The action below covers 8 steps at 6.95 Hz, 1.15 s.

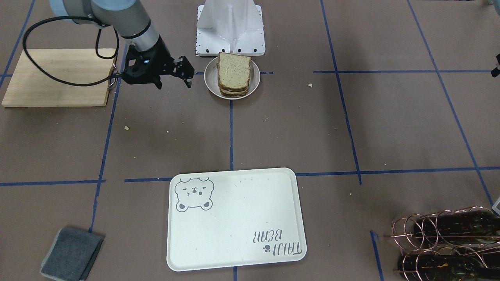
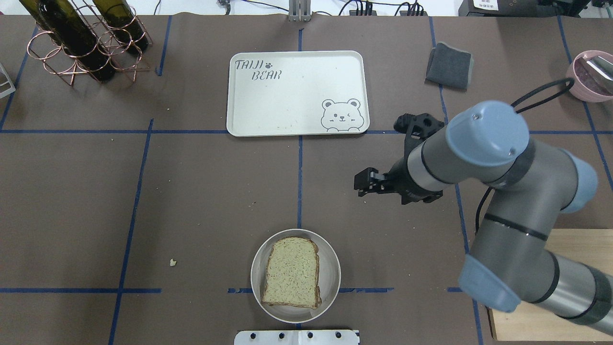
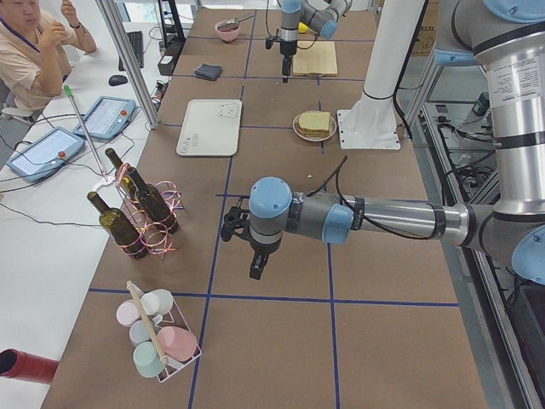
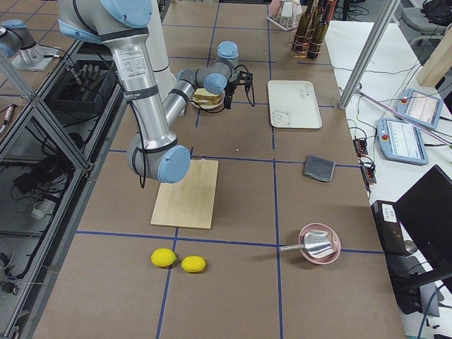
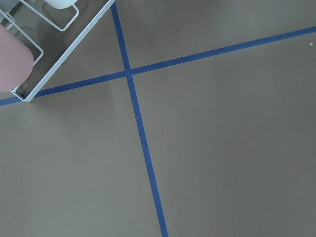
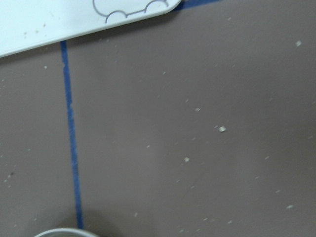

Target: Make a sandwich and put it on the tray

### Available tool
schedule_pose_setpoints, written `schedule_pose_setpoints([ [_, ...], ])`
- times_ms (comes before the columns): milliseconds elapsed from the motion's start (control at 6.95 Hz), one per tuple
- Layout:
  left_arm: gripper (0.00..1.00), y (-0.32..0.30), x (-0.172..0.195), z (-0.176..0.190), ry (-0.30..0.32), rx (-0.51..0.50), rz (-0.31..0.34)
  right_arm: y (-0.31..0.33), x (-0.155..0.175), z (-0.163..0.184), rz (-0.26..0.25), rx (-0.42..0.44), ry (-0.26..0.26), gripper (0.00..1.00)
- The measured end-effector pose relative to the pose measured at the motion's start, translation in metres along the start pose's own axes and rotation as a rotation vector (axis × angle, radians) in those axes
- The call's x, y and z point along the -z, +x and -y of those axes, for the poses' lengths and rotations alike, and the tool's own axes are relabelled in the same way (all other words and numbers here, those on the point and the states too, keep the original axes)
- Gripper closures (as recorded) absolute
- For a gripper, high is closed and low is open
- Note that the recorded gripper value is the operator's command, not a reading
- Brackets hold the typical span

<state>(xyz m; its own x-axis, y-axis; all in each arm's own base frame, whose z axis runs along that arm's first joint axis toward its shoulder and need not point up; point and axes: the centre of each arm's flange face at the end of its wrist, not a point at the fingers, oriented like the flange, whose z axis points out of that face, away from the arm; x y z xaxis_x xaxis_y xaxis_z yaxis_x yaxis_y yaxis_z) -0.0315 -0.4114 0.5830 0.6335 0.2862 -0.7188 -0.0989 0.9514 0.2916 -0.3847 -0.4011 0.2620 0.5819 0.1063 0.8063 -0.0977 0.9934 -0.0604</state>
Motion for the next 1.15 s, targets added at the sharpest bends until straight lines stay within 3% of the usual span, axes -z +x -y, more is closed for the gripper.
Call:
schedule_pose_setpoints([
  [288,0.00,0.028,0.001,0.025,0.062,-0.121,-0.028,0.107,0.038,0.063,-0.106,0.147,0.006,0.00],
  [432,0.00,0.047,0.013,0.051,0.126,-0.206,-0.034,0.184,0.061,0.083,-0.161,0.243,0.007,0.00],
  [576,0.00,0.070,0.032,0.077,0.231,-0.330,-0.037,0.270,0.089,0.093,-0.204,0.326,-0.004,0.00],
  [720,0.00,0.084,0.043,0.090,0.321,-0.415,-0.044,0.350,0.115,0.090,-0.232,0.376,-0.016,0.00],
  [864,0.00,0.096,0.046,0.100,0.369,-0.413,-0.070,0.425,0.134,0.074,-0.255,0.376,-0.031,0.00],
  [1152,0.00,0.176,0.030,0.114,0.358,-0.325,-0.209,0.527,0.148,0.025,-0.278,0.333,-0.070,0.00],
])
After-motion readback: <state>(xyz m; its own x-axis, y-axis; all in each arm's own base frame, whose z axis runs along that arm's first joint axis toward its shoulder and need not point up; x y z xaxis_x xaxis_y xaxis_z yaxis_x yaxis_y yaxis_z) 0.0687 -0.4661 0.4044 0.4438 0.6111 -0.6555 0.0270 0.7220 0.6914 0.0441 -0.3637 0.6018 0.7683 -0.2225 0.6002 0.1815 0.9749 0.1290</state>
